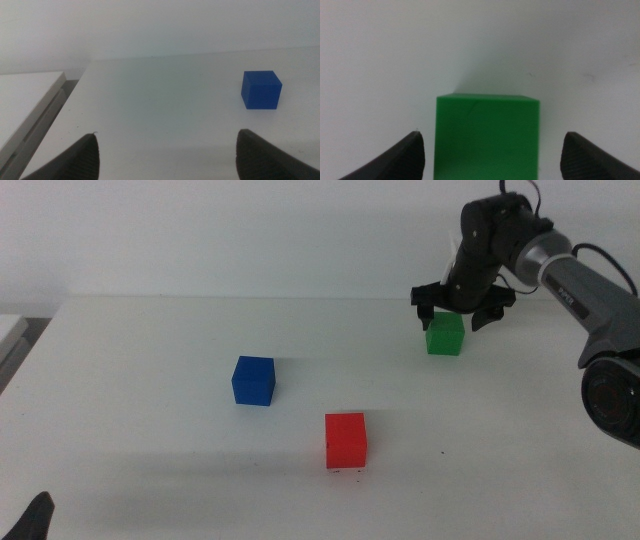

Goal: Stack red cubes first, then green, then blue cubes in a specific spot.

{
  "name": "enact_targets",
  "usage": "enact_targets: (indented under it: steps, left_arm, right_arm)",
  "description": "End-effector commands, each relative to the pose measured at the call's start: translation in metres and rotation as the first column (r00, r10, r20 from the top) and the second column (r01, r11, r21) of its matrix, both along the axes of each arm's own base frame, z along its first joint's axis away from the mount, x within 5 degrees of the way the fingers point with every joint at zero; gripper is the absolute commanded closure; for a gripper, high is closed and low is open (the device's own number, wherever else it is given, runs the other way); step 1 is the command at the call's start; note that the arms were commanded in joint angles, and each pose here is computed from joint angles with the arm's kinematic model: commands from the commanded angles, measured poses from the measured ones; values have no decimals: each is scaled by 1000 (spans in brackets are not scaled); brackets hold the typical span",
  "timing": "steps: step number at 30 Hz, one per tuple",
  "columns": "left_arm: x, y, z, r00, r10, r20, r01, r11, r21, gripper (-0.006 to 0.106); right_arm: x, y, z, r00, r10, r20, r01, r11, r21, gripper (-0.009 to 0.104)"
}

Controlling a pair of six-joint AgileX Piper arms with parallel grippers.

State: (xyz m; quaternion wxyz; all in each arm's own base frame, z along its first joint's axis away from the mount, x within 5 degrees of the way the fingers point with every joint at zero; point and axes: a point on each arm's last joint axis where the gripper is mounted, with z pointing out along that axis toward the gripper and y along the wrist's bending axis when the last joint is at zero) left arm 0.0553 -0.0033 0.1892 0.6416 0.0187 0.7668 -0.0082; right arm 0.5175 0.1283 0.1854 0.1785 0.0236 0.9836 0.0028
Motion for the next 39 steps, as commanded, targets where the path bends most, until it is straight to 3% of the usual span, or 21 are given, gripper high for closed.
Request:
enact_targets:
  steps: [1,5,8,10,12,15,19,24,31,36,38,39]
  left_arm:
    - [0,0,1,1000,2,16,-2,1000,1,7]
    - [0,0,1,1000,2,16,-2,1000,1,7]
    - [0,0,1,1000,2,16,-2,1000,1,7]
    - [0,0,1,1000,2,16,-2,1000,1,7]
    - [0,0,1,1000,2,16,-2,1000,1,7]
    - [0,0,1,1000,2,16,-2,1000,1,7]
    - [0,0,1,1000,2,16,-2,1000,1,7]
    - [0,0,1,1000,2,16,-2,1000,1,7]
    - [0,0,1,1000,2,16,-2,1000,1,7]
    - [0,0,1,1000,2,16,-2,1000,1,7]
    - [0,0,1,1000,2,16,-2,1000,1,7]
    - [0,0,1,1000,2,16,-2,1000,1,7]
  right_arm:
    - [5,-5,-2,1000,-7,30,7,1000,-6,2]
    - [8,-5,-13,1000,-5,26,5,1000,-9,4]
    - [8,-4,-19,1000,0,20,0,1000,-11,23]
    - [9,-4,-18,1000,0,21,0,1000,-9,55]
    - [7,-4,-8,999,-6,34,6,1000,4,95]
    - [-1,-6,16,999,-44,29,43,999,3,95]
    - [-19,0,58,996,-33,86,40,996,-78,95]
    - [-99,30,80,1000,-19,-6,18,995,-94,96]
    - [-209,90,79,984,27,177,-36,998,50,96]
    - [-229,128,72,985,62,159,-69,997,35,96]
    - [-226,138,71,991,65,121,-74,995,73,96]
    - [-222,141,72,991,65,120,-72,995,62,96]
